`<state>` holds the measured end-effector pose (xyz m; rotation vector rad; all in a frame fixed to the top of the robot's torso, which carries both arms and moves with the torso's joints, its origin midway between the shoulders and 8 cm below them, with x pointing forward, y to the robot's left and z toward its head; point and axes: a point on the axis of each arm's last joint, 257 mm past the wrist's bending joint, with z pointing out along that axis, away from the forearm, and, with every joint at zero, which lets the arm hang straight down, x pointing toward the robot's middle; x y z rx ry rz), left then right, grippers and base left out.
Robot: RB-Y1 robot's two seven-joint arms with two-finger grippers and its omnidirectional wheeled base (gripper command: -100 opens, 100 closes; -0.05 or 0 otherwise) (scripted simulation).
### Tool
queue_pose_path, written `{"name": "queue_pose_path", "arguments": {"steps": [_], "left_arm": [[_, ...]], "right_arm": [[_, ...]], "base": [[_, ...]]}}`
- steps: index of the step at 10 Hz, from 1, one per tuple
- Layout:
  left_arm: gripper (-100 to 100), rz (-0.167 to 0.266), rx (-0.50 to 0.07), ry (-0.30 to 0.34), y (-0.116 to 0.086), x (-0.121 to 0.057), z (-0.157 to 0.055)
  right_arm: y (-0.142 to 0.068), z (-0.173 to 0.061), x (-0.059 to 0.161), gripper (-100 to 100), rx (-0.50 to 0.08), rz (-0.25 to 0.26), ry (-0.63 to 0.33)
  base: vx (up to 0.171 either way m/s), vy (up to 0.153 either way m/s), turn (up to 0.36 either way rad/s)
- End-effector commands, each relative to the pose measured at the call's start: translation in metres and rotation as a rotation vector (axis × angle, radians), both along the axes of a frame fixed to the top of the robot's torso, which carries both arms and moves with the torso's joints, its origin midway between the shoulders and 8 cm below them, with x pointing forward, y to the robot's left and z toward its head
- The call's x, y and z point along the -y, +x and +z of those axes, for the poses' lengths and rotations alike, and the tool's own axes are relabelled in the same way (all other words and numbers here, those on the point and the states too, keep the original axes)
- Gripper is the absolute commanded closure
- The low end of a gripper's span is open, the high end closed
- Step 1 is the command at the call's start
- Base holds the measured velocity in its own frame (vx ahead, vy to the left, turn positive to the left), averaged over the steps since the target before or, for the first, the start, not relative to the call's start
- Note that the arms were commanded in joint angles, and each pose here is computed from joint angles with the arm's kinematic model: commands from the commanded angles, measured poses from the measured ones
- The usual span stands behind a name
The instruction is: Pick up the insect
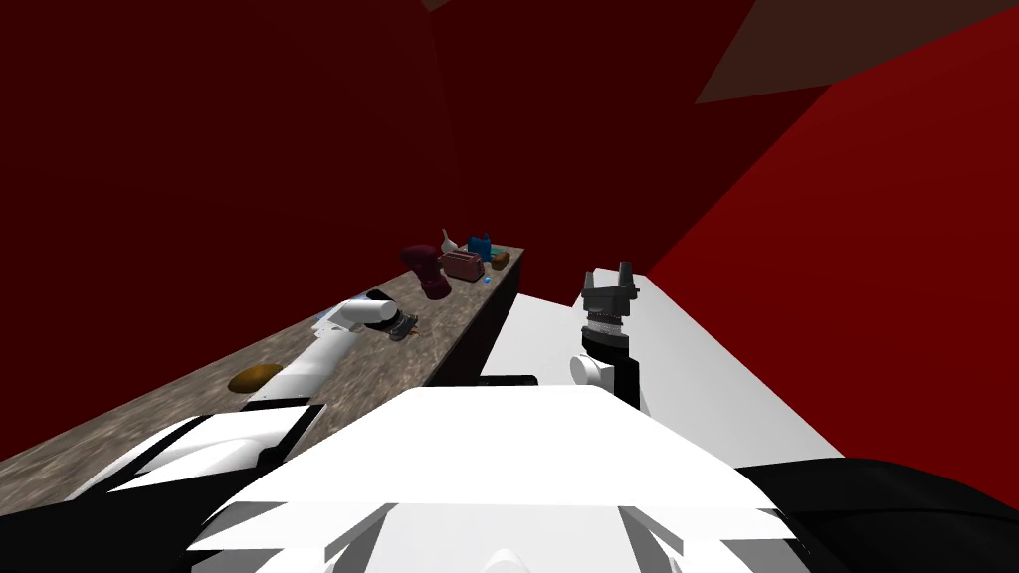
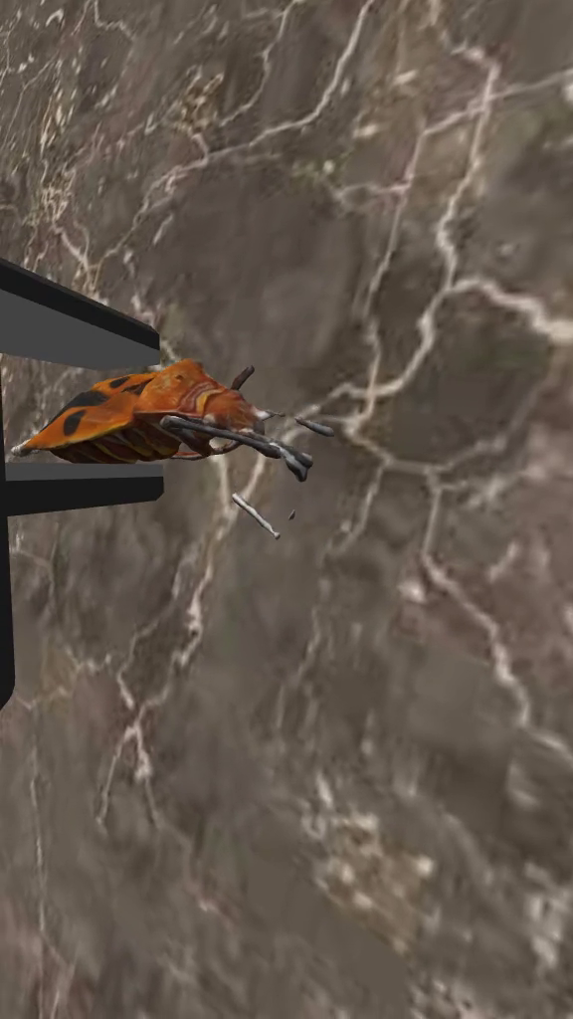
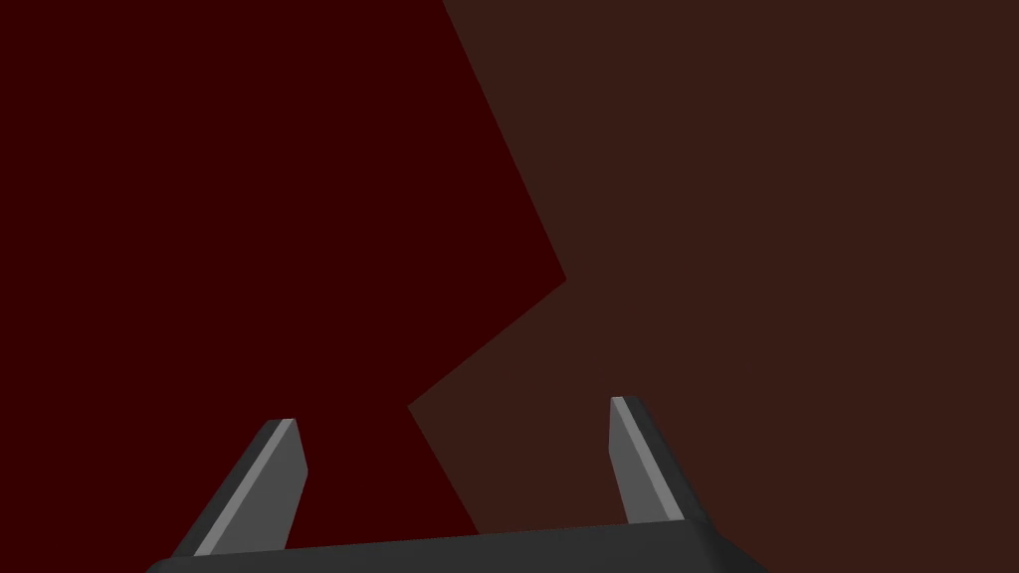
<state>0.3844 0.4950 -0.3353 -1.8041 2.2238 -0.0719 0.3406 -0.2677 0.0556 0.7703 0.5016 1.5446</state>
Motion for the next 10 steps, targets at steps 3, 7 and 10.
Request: {"name": "queue_pose_path", "arguments": {"steps": [3,7,10], "left_arm": [[100,-0.006,0.001,0.001,-0.011,-0.017,0.008],[100,-0.010,-0.005,-0.001,-0.023,-0.032,0.016],[0,-0.010,-0.006,-0.001,-0.024,-0.035,0.018]], "right_arm": [[0.000,0.000,0.000,0,0.000,0.000,0.000],[0.000,0.000,0.000,0,0.000,0.000,0.000],[0.000,0.000,0.000,0,0.000,0.000,0.000]], "base": [[0.027,-0.028,0.062],[0.031,-0.048,0.013],[0.017,-0.025,0.009]]}}
